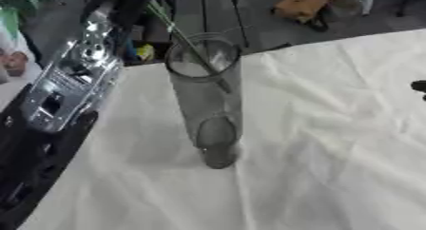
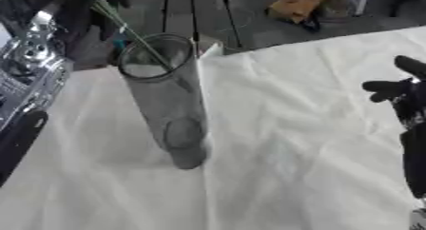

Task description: Arrange flowers into the vase.

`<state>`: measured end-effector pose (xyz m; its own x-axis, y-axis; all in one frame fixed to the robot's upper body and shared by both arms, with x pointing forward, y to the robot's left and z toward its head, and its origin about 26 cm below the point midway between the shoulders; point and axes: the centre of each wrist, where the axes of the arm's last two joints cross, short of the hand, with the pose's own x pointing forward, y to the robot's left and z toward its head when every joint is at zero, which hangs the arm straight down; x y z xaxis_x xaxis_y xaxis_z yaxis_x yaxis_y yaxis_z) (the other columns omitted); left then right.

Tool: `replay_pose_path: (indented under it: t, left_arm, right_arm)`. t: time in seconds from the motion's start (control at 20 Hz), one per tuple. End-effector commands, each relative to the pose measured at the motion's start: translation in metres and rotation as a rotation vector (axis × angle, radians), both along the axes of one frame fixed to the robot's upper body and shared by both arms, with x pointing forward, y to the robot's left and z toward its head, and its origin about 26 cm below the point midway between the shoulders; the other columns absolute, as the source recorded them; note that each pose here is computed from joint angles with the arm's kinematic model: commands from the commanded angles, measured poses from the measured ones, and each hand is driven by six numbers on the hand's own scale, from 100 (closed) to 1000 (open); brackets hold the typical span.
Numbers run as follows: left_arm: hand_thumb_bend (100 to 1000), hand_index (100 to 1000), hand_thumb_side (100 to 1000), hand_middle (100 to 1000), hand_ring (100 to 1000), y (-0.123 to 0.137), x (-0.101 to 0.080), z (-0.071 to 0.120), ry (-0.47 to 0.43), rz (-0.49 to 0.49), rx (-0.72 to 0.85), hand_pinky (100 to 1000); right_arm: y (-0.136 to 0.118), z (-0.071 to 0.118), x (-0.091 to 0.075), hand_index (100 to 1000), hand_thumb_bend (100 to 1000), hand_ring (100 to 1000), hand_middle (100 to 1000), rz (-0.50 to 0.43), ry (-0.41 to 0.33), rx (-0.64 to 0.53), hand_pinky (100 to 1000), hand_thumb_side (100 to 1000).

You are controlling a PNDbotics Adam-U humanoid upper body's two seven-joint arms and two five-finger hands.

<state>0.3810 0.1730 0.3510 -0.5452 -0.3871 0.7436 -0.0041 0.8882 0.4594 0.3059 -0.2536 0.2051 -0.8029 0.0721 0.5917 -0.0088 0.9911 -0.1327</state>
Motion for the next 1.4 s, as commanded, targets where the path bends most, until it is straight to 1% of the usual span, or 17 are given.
replay_pose_path:
  t: [0.05,0.25,0.5,0.7,0.75,0.8,0.95,1.15,1.25,1.4]
  left_arm:
    - [100,392,845,238,174,0.010,-0.004,0.016,-0.052,0.041,0.040,100]
    - [100,407,828,264,200,0.013,-0.005,0.016,-0.071,0.070,0.101,100]
    - [100,451,835,320,268,0.015,-0.007,0.018,-0.095,0.095,0.140,100]
    - [100,459,833,333,282,0.016,-0.008,0.019,-0.107,0.107,0.164,102]
    - [100,491,831,383,341,0.015,-0.008,0.019,-0.110,0.108,0.177,143]
    - [100,492,832,385,343,0.015,-0.008,0.019,-0.112,0.108,0.192,145]
    - [100,495,851,390,348,0.013,-0.010,0.020,-0.116,0.091,0.205,152]
    - [100,508,880,393,351,0.008,-0.013,0.022,-0.108,0.012,0.186,157]
    - [100,510,883,394,353,0.007,-0.015,0.024,-0.106,-0.016,0.178,158]
    - [100,510,877,406,370,0.005,-0.016,0.026,-0.110,-0.029,0.189,165]
  right_arm:
    - [-0.001,0.007,-0.003,848,100,703,484,0.000,-0.023,-0.005,868,814]
    - [-0.001,0.006,-0.003,849,100,702,483,-0.002,-0.016,-0.005,869,811]
    - [-0.001,0.005,-0.003,849,100,702,483,-0.001,-0.009,-0.006,870,810]
    - [-0.001,0.005,-0.003,849,100,702,483,0.000,-0.008,-0.007,870,811]
    - [-0.001,0.005,-0.003,849,100,702,482,0.000,-0.007,-0.008,871,812]
    - [-0.001,0.005,-0.003,849,100,703,482,0.000,-0.006,-0.009,871,812]
    - [-0.001,0.004,-0.003,849,100,703,482,0.001,-0.004,-0.009,871,813]
    - [-0.001,0.004,-0.003,850,100,704,482,-0.001,0.000,-0.010,872,813]
    - [-0.001,0.004,-0.003,850,100,704,482,-0.002,0.000,-0.010,873,813]
    - [-0.001,0.004,-0.003,850,100,704,481,-0.002,0.002,-0.011,873,809]
